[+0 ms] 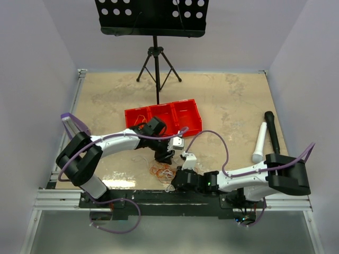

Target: Untangle the cables

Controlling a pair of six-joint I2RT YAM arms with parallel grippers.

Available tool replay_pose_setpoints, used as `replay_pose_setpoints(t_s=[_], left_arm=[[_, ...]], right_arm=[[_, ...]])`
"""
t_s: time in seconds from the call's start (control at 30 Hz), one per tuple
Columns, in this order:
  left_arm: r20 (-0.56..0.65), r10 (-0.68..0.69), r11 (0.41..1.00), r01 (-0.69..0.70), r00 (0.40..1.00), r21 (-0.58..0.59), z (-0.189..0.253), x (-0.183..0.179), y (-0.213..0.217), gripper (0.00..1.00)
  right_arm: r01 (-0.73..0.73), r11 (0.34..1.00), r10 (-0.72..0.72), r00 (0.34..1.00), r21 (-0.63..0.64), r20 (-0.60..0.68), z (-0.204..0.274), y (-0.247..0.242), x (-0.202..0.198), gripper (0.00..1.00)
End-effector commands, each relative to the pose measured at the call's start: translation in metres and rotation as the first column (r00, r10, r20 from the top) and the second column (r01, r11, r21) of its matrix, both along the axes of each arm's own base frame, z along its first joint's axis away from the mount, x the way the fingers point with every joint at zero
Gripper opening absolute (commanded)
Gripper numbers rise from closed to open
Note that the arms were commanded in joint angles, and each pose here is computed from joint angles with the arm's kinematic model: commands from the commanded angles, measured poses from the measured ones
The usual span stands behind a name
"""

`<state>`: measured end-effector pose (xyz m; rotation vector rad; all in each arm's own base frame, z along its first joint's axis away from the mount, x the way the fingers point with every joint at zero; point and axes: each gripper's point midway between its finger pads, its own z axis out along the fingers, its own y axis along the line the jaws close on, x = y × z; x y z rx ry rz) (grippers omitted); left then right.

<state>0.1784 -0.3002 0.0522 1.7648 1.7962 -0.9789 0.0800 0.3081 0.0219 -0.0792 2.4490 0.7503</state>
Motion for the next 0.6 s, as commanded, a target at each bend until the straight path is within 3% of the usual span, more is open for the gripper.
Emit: replay_pose_setpoints(t_s=[0.0,0.27,0.47,0.57], left_arm=[[0.016,-0.069,0.997,0.069,0.997,-0.026,0.012,-0.015,0.004,0.4],[0.094,-0.017,1.0,0.019,0.995,-0.022,0.002,-0.003,0.001,0.27],[0.203,0.069,0.996,-0.056,0.977,-0.069,0.01,0.025,-0.011,0.03],[0.217,0.097,0.993,-0.08,0.971,-0.084,0.026,0.034,-0.017,0.0]], right_arm=[[0.037,0.999,-0.037,0.999,0.025,0.017,0.008,-0.002,0.005,0.15],[0.041,0.999,-0.042,0.999,0.028,0.014,0.01,-0.002,0.004,0.15],[0.036,0.999,-0.037,0.999,0.028,0.015,0.01,-0.002,0.004,0.15],[0.035,0.999,-0.035,0.999,0.025,0.018,0.01,-0.001,0.004,0.15]])
